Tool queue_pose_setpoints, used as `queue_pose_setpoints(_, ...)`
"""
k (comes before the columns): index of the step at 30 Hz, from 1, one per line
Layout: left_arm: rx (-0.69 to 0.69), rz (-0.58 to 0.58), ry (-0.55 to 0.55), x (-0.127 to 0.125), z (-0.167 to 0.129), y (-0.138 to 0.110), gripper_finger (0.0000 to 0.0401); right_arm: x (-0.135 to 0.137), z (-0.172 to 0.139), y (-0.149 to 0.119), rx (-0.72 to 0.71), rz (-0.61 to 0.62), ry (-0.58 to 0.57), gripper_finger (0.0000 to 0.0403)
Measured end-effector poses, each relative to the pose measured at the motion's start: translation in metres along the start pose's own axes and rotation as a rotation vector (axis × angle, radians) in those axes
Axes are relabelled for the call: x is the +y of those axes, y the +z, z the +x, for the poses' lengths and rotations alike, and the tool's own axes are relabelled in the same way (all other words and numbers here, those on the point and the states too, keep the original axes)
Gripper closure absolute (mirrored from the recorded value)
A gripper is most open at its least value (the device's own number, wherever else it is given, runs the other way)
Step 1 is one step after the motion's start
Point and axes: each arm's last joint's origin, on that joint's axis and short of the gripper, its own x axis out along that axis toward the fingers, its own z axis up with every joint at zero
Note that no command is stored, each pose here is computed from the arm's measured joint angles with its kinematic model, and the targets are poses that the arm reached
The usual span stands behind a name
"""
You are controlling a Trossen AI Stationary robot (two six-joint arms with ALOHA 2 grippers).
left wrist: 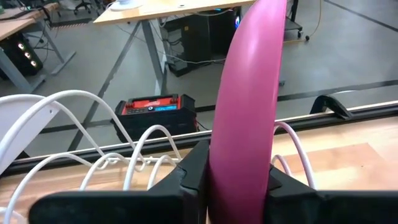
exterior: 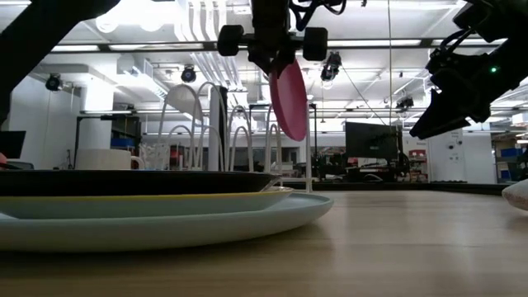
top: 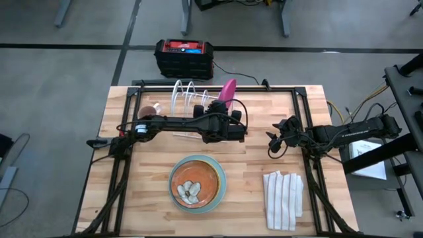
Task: Sort dishes
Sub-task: Put the pink plate into the dish rack
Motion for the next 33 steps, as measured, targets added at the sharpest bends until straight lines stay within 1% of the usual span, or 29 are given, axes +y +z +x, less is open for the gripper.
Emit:
queue_pose_setpoints(3, 0.003, -0.004, -0.003, 0.0, 0.0, 0.0, 0.0342, 0.0, 0.0, 0.0, 0.0, 0.0, 0.0, 0.0167)
queue_pose_setpoints(8, 0.013, -0.002, -0.005, 0.0, 0.0, -0.001, 0.0307, 0.0, 0.0, 0.0, 0.0, 0.0, 0.0, 0.016)
queue_pose_setpoints(14, 0.018, 0.006, -0.006, 0.0, -0.001, -0.001, 0.0267, 0.0, 0.0, 0.0, 0.0, 0.0, 0.001, 0.0165)
queue_pose_setpoints(18, 0.02, 0.009, -0.009, 0.0, -0.002, -0.001, 0.025, 0.0, 0.0, 0.0, 0.0, 0.006, 0.001, 0.0167)
queue_pose_setpoints(20, 0.035, 0.023, -0.022, 0.0, -0.005, 0.004, 0.0246, 0.0, 0.0, 0.0, 0.004, 0.013, 0.005, 0.0164)
queue_pose_setpoints(23, 0.079, 0.115, -0.077, 0.0, -0.015, 0.019, 0.0243, 0.0, 0.0, -0.001, 0.007, 0.011, 0.006, 0.0161)
queue_pose_setpoints(27, 0.129, 0.286, -0.199, 0.005, -0.035, 0.032, 0.0243, 0.0, 0.001, -0.003, 0.015, 0.016, 0.003, 0.0163)
queue_pose_setpoints(30, 0.199, 0.41, -0.287, 0.019, -0.057, 0.041, 0.0243, 0.0, 0.001, -0.004, 0.023, 0.02, 0.01, 0.0168)
queue_pose_setpoints(33, 0.282, 0.579, -0.375, 0.035, -0.08, 0.043, 0.0245, 0.0, 0.002, -0.005, 0.032, 0.022, 0.02, 0.0171)
